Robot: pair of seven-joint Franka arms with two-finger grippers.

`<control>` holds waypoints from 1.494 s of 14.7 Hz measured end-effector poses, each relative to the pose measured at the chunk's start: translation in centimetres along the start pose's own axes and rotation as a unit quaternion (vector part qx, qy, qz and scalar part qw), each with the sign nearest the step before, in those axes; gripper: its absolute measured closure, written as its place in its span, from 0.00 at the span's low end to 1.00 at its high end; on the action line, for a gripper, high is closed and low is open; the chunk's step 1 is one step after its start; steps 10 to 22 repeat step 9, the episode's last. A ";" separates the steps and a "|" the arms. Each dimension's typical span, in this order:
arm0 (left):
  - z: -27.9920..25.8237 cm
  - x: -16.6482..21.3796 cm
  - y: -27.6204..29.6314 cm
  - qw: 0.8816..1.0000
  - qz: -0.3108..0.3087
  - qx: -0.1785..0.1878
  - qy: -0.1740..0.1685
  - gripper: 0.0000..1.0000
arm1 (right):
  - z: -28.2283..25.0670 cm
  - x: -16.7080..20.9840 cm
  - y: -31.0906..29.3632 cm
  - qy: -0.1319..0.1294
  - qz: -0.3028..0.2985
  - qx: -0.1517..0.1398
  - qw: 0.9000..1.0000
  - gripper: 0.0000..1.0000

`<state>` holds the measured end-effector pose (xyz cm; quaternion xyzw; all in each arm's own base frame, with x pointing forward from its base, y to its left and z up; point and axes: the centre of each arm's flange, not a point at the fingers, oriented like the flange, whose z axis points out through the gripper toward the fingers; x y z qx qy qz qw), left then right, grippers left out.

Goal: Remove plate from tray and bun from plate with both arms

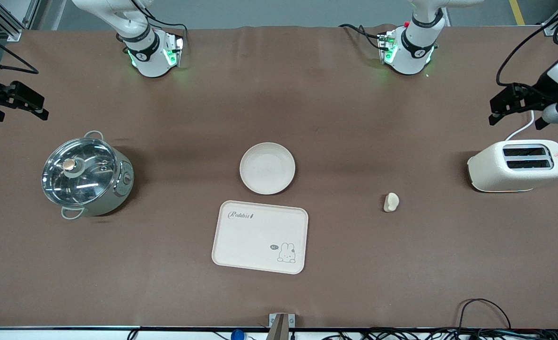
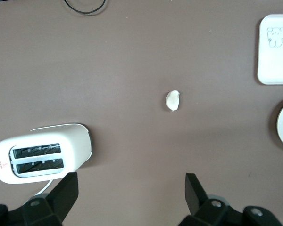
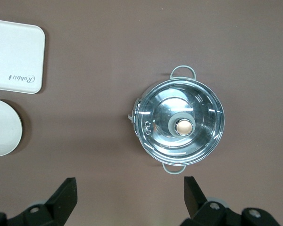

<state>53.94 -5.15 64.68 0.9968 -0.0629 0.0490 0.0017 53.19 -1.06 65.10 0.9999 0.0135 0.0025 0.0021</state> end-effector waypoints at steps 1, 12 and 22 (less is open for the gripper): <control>0.6 -0.2 0.2 1.000 -0.002 -0.001 0.008 0.00 | 0.0 0.0 0.0 0.000 0.000 0.000 1.000 0.00; 1.8 -0.7 0.3 1.000 -0.002 -0.001 0.007 0.00 | 0.0 0.0 0.0 0.000 0.000 0.000 1.000 0.00; 1.8 -0.7 0.3 1.000 -0.002 -0.001 0.007 0.00 | 0.0 0.0 0.0 0.000 0.000 0.000 1.000 0.00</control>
